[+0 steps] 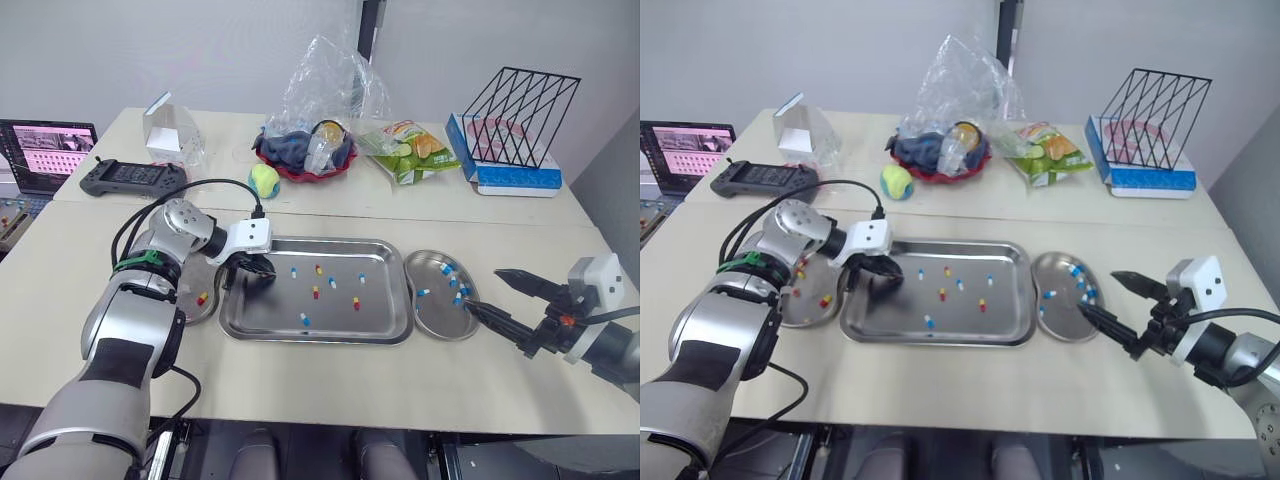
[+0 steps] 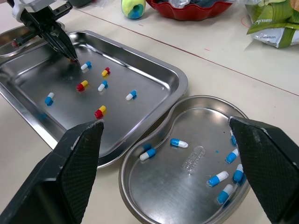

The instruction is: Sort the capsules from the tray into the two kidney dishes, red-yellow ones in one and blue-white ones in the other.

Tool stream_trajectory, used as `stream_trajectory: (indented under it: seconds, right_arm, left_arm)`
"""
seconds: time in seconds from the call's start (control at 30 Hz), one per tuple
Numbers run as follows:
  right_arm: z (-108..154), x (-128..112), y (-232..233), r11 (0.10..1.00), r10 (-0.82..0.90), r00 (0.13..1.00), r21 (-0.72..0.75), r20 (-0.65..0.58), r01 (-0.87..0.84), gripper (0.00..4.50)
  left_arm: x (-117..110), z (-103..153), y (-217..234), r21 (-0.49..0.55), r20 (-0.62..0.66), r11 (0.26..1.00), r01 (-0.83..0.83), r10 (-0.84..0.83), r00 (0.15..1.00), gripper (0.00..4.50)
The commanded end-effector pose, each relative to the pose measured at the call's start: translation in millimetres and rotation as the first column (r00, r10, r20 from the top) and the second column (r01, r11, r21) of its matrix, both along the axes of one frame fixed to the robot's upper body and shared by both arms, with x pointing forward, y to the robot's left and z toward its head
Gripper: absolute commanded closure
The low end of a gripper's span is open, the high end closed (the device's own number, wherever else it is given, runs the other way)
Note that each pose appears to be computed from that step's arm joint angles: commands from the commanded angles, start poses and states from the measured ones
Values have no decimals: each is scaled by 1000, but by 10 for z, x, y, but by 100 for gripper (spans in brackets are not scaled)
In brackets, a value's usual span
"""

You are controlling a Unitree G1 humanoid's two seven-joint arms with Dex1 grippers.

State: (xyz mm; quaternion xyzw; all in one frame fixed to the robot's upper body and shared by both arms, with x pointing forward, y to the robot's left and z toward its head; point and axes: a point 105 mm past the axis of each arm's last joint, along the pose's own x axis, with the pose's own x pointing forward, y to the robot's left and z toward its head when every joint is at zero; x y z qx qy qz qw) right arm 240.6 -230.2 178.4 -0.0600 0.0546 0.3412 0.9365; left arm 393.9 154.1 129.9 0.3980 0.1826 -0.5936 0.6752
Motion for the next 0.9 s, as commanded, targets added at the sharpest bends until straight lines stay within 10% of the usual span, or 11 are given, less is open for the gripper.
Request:
stream_trajectory:
  seconds: [0.03,0.37,0.63,0.9]
  right_arm:
    - [92,6,13,1000,7,999,-10,44,-6,0]
    - [84,107,95,999,54,998,-2,38,-54,0]
    - [96,172,163,995,101,994,5,32,-101,0]
    - [95,270,221,989,148,989,-6,27,-148,0]
  left_arm:
    - [32,227,-60,-91,4,996,-1,2,1000,448]
    - [31,894,165,-337,11,939,-64,72,997,448]
    - [-63,928,942,-298,-16,897,-326,337,941,448]
    - [-339,430,1250,-270,-94,868,-417,407,909,448]
